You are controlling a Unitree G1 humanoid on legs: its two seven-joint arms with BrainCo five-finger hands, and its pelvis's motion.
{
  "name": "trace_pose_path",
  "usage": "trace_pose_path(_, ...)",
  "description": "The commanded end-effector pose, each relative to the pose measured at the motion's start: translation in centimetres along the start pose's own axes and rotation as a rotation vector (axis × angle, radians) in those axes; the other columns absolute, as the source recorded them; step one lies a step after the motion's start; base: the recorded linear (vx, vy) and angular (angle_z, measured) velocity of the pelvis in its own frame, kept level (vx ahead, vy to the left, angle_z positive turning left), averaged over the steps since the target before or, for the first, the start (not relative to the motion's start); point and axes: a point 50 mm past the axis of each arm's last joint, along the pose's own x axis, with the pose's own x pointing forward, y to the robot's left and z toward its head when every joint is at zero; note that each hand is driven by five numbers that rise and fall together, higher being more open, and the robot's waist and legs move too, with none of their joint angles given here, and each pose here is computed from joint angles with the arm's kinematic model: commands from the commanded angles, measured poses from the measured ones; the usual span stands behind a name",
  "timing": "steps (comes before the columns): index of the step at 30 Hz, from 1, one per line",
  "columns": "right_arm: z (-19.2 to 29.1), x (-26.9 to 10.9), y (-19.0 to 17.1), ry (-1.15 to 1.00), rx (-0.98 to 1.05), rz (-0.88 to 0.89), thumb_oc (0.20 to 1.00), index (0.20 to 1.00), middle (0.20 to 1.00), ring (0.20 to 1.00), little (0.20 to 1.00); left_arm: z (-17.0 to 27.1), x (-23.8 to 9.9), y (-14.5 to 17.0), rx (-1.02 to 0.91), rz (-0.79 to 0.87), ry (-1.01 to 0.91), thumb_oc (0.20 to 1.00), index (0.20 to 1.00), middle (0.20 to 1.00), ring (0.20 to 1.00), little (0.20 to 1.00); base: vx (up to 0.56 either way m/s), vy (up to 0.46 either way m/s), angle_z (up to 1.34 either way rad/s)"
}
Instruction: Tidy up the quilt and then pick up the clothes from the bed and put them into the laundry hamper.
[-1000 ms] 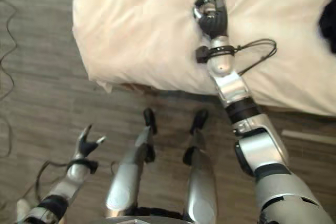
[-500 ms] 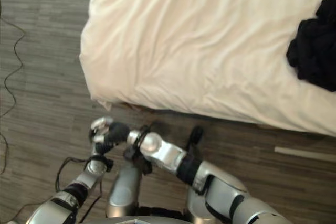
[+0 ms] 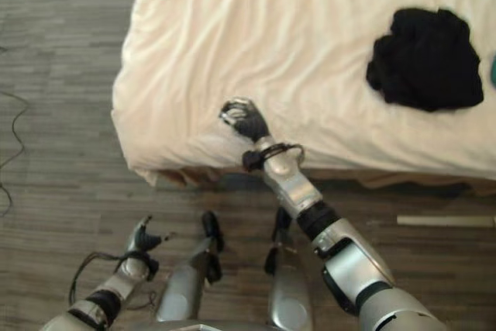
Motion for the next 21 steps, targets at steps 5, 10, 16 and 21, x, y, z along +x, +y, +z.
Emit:
trace_pose_path(5,-5.2,-4.6,-6.3,0.187,0.008,-0.363,0.200,0.200,0.200,0.200,0.200,2.3,1.0,2.2,0.033,0.064,-0.097,1.000,1.000,1.000,1.000,1.000,0.00,0.021,-0.19)
trace_pose_path(10,-15.9,-22.2,-12.3,0.762,0.034,-0.796,0.200,0.200,0.200,0.200,0.200,0.0,0.4,2.5,0.097,0.041,-0.036,1.000,1.000,1.000,1.000,1.000,0.09,0.043,-0.02)
trace_pose_path(16,-18.6,-32.5,-12.0,1.132,0.009,-0.915,1.000,1.000,1.000,1.000,1.000,-2.7,-0.2,1.5,0.238,-0.041,0.072,1.000,1.000,1.000,1.000,1.000,0.15,0.123,-0.28)
trace_pose_path(21,-19.5,-34.2,-10.0,1.261,-0.012,-0.829,1.000,1.000,1.000,1.000,1.000,-4.7,-0.9,1.3,0.274,-0.078,0.143,1.000,1.000,1.000,1.000,1.000,0.16,0.016,-1.20)
